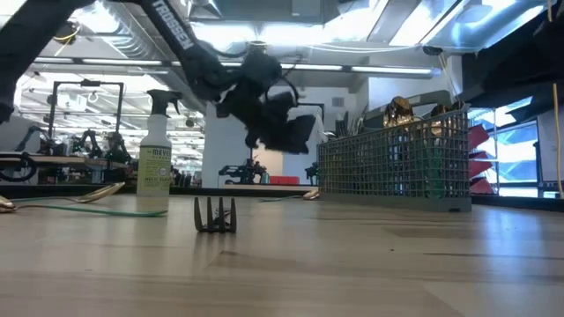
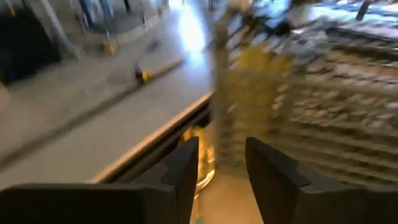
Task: Sort silverware
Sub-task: Put the green spoon into the silverware basket
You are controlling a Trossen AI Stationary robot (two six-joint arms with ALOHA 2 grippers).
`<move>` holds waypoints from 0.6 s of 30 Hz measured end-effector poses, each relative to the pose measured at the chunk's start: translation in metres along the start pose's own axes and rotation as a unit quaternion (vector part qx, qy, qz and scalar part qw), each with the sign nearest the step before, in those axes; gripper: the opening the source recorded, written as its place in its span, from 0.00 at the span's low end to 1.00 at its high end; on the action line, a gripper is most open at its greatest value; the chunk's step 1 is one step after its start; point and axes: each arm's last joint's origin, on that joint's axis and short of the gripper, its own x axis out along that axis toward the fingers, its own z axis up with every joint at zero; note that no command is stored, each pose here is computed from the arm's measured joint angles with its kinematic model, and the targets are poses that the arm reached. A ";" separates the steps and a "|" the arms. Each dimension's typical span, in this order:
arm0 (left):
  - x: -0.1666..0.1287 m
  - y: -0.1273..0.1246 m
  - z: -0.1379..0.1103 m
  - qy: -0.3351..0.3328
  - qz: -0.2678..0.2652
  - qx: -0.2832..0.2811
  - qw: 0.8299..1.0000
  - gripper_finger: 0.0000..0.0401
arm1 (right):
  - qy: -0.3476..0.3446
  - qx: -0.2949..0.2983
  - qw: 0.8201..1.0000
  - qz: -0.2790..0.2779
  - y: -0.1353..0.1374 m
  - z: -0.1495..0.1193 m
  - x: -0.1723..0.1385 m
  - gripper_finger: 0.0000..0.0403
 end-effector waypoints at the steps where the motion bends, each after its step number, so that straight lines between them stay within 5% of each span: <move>1: 0.006 0.002 0.000 0.021 0.007 -0.001 1.000 0.29 | 0.000 0.000 1.000 0.000 0.000 0.000 0.000 0.25; 9: 0.035 -0.003 0.008 0.124 -0.024 -0.010 0.992 0.32 | 0.010 0.000 1.000 0.006 0.001 -0.001 0.000 0.25; 18: 0.045 0.005 0.004 0.188 -0.018 0.006 0.982 0.56 | 0.019 0.002 1.000 0.013 0.001 -0.001 0.000 0.25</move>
